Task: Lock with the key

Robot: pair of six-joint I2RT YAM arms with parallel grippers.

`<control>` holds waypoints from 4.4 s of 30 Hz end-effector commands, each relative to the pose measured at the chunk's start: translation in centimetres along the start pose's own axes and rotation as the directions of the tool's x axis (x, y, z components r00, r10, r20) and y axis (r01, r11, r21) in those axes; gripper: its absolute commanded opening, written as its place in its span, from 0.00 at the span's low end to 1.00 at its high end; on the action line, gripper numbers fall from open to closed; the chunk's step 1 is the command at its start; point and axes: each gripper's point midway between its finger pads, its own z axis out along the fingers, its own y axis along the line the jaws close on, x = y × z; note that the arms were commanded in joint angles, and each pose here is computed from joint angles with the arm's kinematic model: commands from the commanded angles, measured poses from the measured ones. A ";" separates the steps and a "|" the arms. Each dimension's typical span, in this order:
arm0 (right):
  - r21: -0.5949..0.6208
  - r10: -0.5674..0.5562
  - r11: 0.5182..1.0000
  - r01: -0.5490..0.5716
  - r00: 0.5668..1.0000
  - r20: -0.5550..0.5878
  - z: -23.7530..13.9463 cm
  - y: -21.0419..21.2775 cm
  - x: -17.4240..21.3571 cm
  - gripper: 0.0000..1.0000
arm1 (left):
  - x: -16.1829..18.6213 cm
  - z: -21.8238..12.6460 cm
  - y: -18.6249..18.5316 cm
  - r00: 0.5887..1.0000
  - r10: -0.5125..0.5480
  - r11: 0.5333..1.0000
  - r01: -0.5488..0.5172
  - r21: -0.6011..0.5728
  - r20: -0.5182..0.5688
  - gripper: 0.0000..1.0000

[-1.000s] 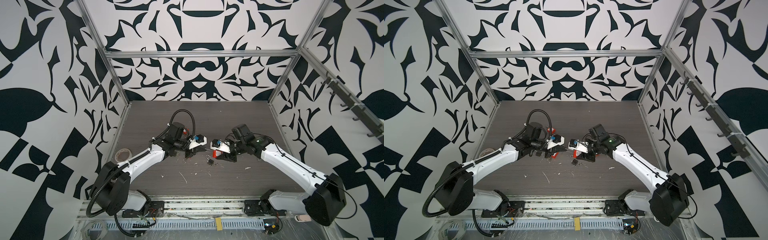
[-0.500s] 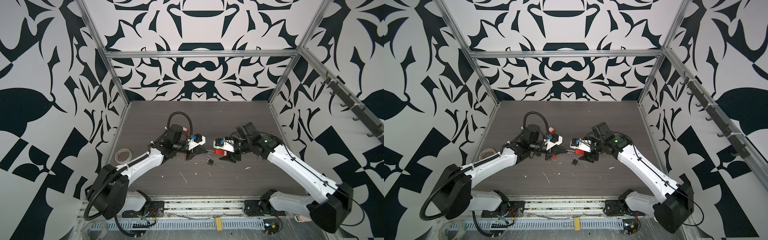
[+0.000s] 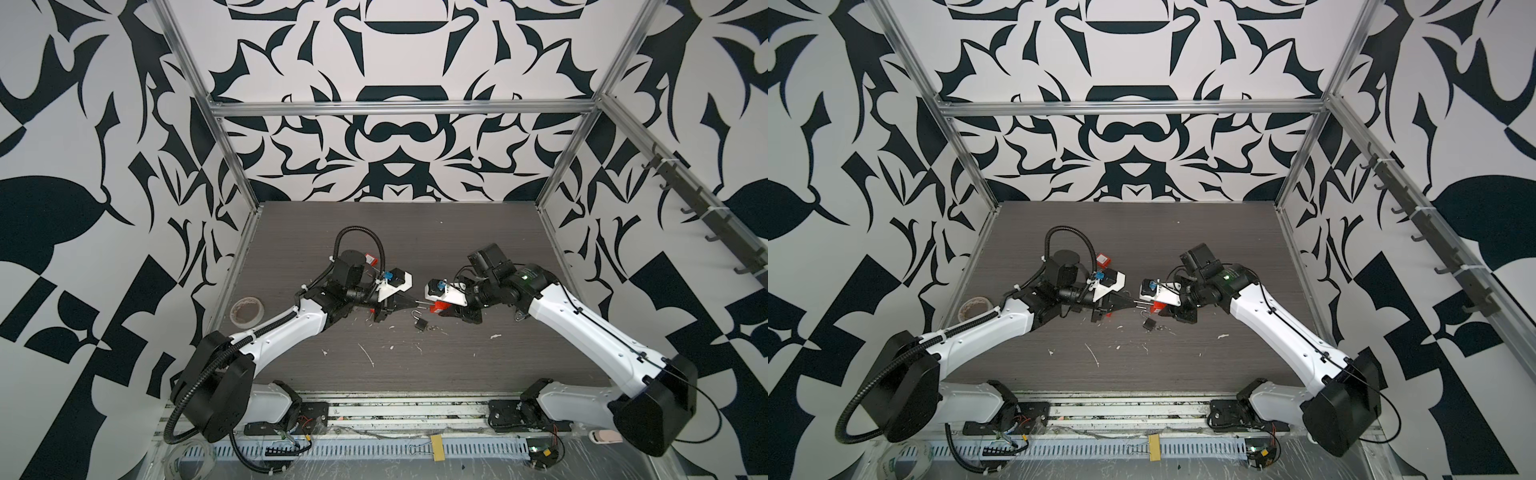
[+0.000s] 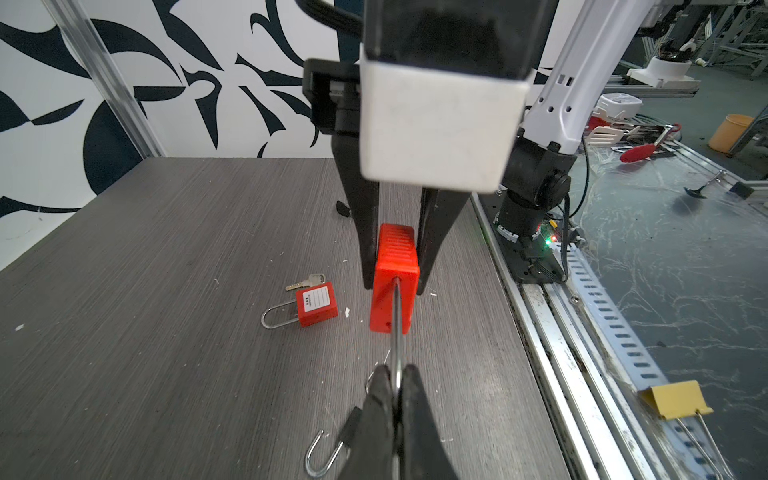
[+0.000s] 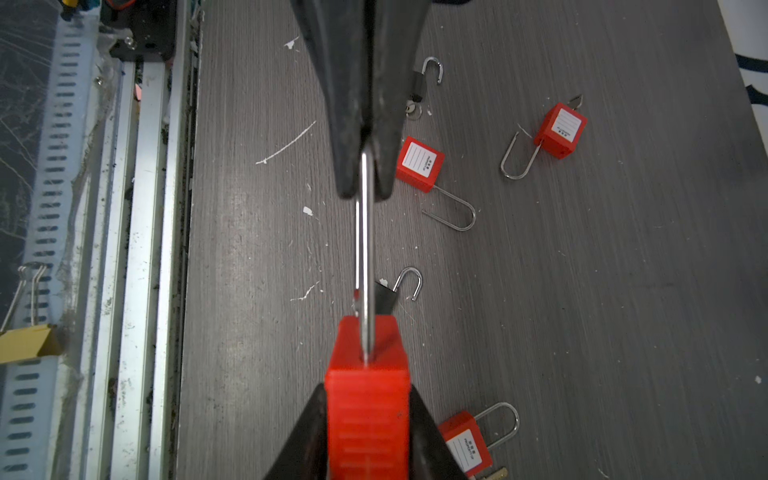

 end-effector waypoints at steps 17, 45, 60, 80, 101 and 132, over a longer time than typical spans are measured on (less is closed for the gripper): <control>-0.041 -0.054 0.997 0.068 0.958 0.283 -1.6 -0.2 -6.6 0.18 | -0.7 2.1 -1.2 0.999 0.022 0.999 -0.023 0.037 0.025 0.00; -0.043 -0.043 0.998 0.053 0.979 0.199 -4.5 0.6 -6.8 0.65 | -2.4 0.8 0.7 0.983 0.087 0.995 -0.077 -0.066 0.161 0.00; 0.080 0.103 0.992 -0.100 0.994 -0.038 -6.9 -0.6 -0.1 0.62 | -2.8 0.7 0.5 0.980 0.087 0.996 -0.083 -0.030 0.177 0.00; 0.236 0.127 0.966 -0.103 0.988 -0.087 -2.5 -5.8 3.0 0.53 | -3.7 0.7 0.6 0.979 0.079 0.997 -0.076 -0.023 0.190 0.00; 0.140 -0.013 0.990 0.027 0.995 -0.095 -5.3 -0.8 2.8 0.46 | -3.5 1.2 1.0 0.985 0.063 0.998 -0.064 0.000 0.159 0.00; 0.016 -0.030 0.999 0.030 0.999 -0.034 -3.9 0.4 1.9 0.00 | -3.0 1.2 0.4 0.994 0.090 0.994 -0.093 0.051 0.064 0.00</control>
